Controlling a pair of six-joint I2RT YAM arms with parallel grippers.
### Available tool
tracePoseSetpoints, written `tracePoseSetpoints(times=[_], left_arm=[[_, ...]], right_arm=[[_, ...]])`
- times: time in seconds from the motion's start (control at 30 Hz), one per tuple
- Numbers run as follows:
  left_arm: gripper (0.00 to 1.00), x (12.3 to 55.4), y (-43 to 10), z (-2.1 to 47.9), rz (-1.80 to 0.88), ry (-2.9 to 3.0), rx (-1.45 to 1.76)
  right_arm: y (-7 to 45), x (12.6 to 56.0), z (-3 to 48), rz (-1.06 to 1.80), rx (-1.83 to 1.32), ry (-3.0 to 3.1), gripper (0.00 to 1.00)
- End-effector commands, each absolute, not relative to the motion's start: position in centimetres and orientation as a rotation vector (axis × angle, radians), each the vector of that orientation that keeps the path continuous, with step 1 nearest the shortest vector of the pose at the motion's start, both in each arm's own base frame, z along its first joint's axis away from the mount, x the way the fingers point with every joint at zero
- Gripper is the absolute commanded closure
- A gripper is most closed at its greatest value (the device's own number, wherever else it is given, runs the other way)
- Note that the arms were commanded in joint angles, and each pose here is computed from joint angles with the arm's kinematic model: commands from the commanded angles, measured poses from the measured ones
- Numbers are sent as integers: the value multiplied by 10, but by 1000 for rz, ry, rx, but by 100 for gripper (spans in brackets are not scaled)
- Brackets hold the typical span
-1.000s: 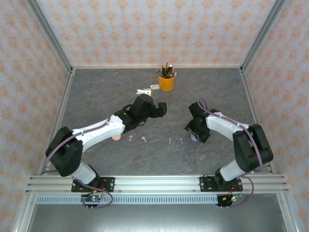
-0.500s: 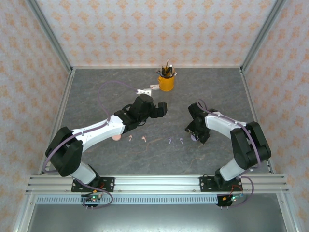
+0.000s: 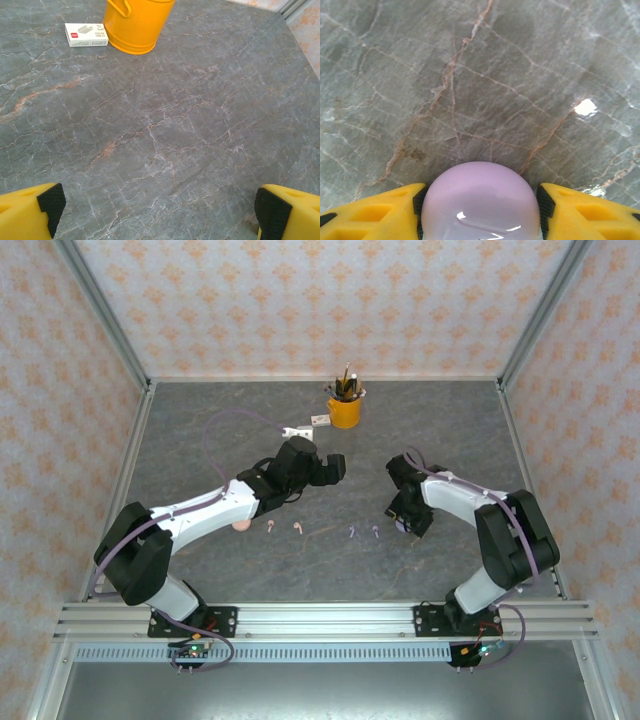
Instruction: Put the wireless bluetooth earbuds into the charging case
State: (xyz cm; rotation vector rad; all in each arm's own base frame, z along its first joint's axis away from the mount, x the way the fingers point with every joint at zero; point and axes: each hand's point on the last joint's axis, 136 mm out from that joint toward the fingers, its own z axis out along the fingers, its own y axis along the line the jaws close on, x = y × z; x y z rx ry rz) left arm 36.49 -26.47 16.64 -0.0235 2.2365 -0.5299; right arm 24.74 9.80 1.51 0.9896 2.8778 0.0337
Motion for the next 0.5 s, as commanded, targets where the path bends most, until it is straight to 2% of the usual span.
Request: tracePoseSetpoints(times=[0.0, 0.2, 0.47], left_arm=[[0, 360, -268, 175, -574, 2215, -33], [0, 357, -263, 177, -577, 2199, -41], [0, 353, -260, 174, -592, 2169, -30]], right_arm=[[108, 250, 9, 64, 970, 2896, 43], [113, 254, 14, 113, 965, 2879, 50], [127, 275, 42, 268, 959, 2787, 50]])
